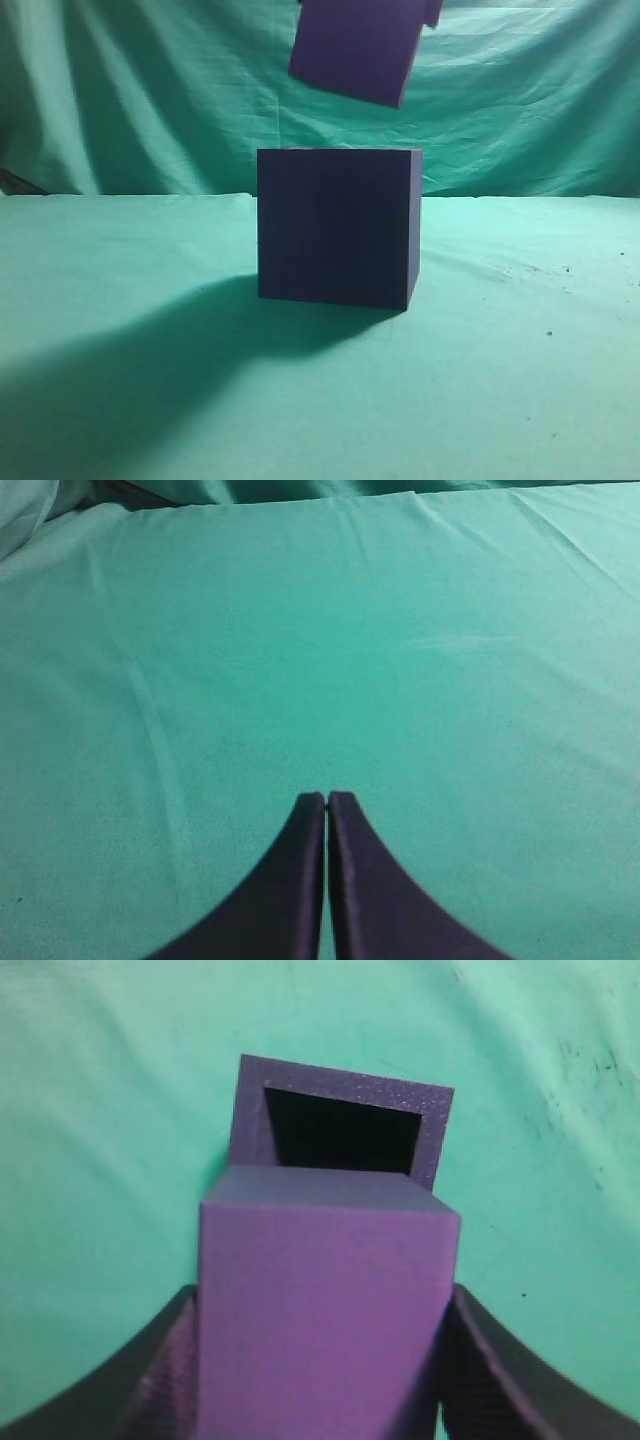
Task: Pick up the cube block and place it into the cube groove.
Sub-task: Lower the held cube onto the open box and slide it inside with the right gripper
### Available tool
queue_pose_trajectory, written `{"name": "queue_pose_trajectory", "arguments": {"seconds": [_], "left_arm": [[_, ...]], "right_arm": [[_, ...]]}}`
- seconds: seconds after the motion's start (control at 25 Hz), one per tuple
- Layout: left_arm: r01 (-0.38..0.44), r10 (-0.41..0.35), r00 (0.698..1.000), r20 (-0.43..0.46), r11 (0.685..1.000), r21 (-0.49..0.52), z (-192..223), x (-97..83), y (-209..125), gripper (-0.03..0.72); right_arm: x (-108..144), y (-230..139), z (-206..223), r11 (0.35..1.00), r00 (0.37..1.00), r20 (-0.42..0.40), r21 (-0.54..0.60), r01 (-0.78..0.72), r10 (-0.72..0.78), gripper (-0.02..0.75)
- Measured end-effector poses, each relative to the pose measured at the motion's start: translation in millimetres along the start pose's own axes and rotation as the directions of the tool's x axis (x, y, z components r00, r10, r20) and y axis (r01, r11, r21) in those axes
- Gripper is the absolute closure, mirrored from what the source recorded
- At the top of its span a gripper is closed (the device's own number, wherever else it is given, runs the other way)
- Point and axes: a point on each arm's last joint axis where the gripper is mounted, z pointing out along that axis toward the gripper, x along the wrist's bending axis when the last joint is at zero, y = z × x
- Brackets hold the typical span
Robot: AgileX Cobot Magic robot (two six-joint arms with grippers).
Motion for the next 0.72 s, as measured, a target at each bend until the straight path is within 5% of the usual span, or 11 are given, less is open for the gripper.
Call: {"name": "queue_pose_trajectory", "arguments": {"seconds": [0.72], "left_arm": [[0.0,0.0,1.0,0.0,1.0,0.0,0.0,0.0,0.0,0.688]], "right_arm": [[21.0,21.6,22.8,0.999,0.996,0.081,0.013,-0.034,0.033,0.316]]}}
